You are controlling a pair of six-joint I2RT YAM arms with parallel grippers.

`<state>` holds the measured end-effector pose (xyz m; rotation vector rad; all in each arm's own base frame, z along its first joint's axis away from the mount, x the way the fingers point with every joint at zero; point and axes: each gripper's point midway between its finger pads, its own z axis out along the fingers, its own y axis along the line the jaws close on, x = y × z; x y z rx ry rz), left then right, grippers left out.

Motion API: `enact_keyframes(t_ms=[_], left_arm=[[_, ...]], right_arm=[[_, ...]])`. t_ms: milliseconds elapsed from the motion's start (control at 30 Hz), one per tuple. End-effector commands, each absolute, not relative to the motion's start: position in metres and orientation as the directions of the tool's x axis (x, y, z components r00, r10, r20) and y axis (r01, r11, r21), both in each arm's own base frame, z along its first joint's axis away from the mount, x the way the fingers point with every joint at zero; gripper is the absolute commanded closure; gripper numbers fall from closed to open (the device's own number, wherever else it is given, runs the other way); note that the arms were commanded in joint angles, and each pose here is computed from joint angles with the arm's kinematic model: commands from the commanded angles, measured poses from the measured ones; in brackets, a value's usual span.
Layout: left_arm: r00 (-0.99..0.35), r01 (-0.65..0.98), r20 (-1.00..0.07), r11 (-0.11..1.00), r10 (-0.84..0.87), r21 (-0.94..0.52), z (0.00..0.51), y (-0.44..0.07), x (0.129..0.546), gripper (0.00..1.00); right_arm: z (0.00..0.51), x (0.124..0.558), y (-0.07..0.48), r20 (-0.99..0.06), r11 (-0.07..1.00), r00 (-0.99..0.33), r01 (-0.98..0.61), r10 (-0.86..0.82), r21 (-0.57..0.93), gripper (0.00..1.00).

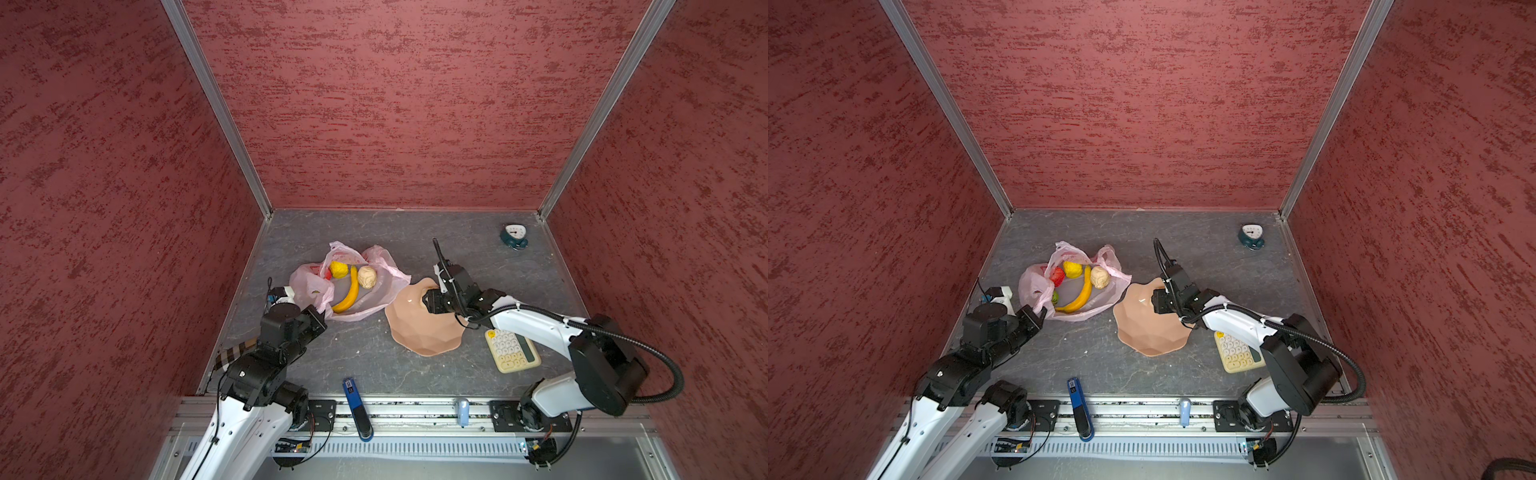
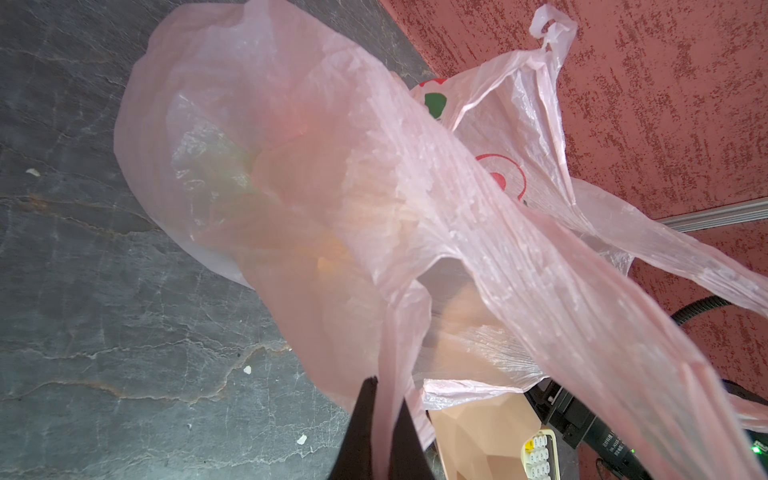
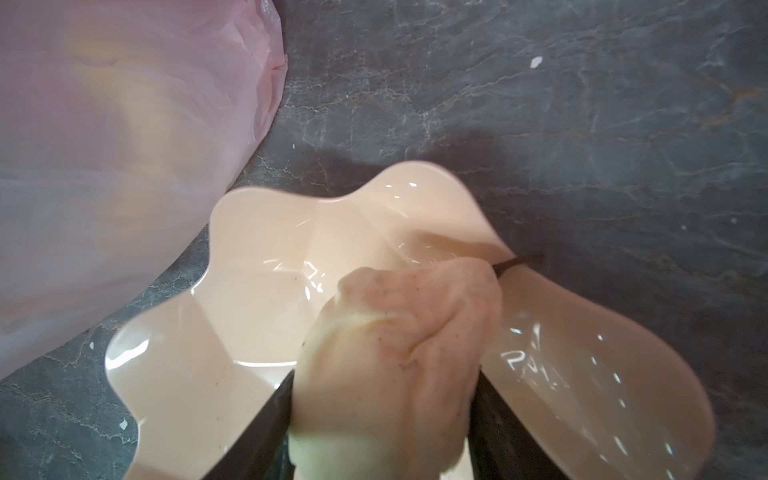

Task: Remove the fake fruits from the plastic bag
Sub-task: 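Lower the pear into the peach bowl and open the right gripper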

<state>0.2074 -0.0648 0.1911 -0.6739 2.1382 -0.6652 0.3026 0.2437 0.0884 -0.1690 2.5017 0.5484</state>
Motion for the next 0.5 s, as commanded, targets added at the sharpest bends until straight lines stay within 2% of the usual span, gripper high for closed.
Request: enact_keyframes(t_ms=[0,467], left_arm=[[-0.556,-0.236,-0.528,0.731,-0.642,-0.64,0.191,-0.065,0.209,0.91],[-0.561,-0.229,-0.519,0.723,-0.645,-0.652,0.189,-0.067,0.209,0.91]], right_arm=[[0.098,0.302,0.252,-0.573,0.895,-0.819,-0.231,0.034,0.383,0.66],[0.08,0.288,0.267,-0.531,0.887,-0.848,-0.249,-0.005,0.389,0.63]])
